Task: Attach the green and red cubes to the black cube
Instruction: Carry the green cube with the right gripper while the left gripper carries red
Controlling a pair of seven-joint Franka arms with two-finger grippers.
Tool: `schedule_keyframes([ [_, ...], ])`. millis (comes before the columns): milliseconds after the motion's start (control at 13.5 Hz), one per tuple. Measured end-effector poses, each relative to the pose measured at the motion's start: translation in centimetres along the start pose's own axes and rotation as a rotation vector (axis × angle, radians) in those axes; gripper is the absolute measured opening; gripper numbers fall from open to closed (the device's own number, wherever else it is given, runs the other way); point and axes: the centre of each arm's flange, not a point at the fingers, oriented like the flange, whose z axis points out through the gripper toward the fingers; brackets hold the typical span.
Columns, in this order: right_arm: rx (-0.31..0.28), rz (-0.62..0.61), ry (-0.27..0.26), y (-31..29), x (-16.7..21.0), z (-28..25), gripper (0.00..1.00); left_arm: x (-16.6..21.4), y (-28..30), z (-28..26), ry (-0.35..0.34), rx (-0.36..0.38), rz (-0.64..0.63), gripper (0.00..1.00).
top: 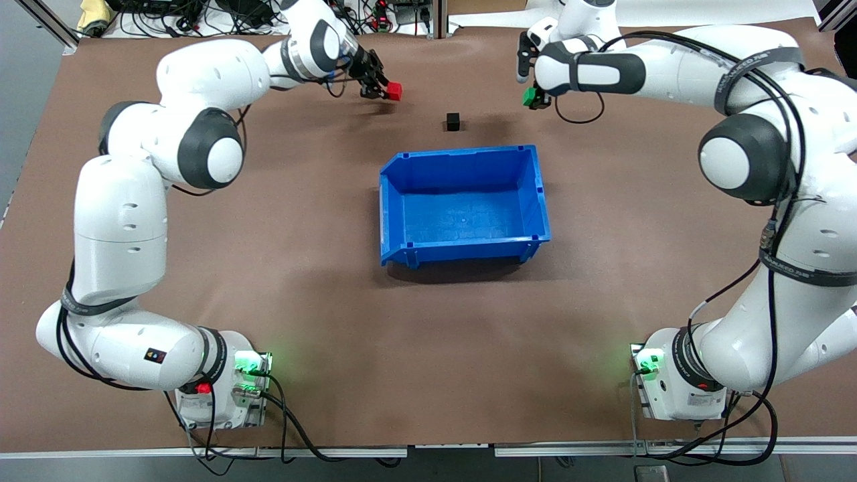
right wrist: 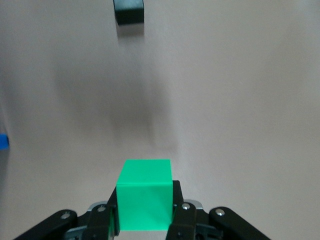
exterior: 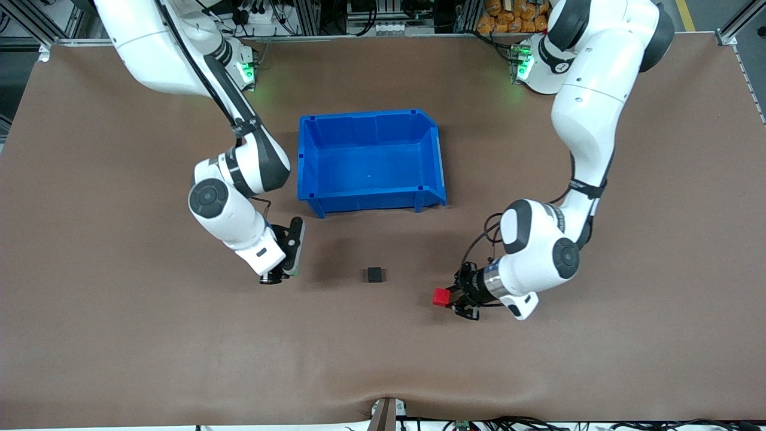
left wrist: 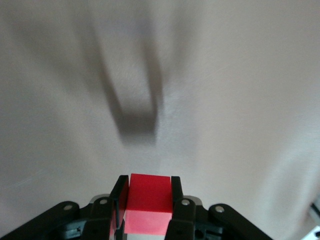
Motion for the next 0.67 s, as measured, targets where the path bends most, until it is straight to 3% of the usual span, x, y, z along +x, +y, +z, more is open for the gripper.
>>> schedule_keyframes([
  [296,0.055,0.045,0.05,0.5,1.4,2.3,0.39,0.0,-0.4,2.0,-0.015,-0.026,-0.062,0.38],
  [667,0.066,0.033,0.079,-0.3,6.2,4.9,0.39,-3.9,-2.2,4.9,-0.021,-0.064,-0.135,0.38],
])
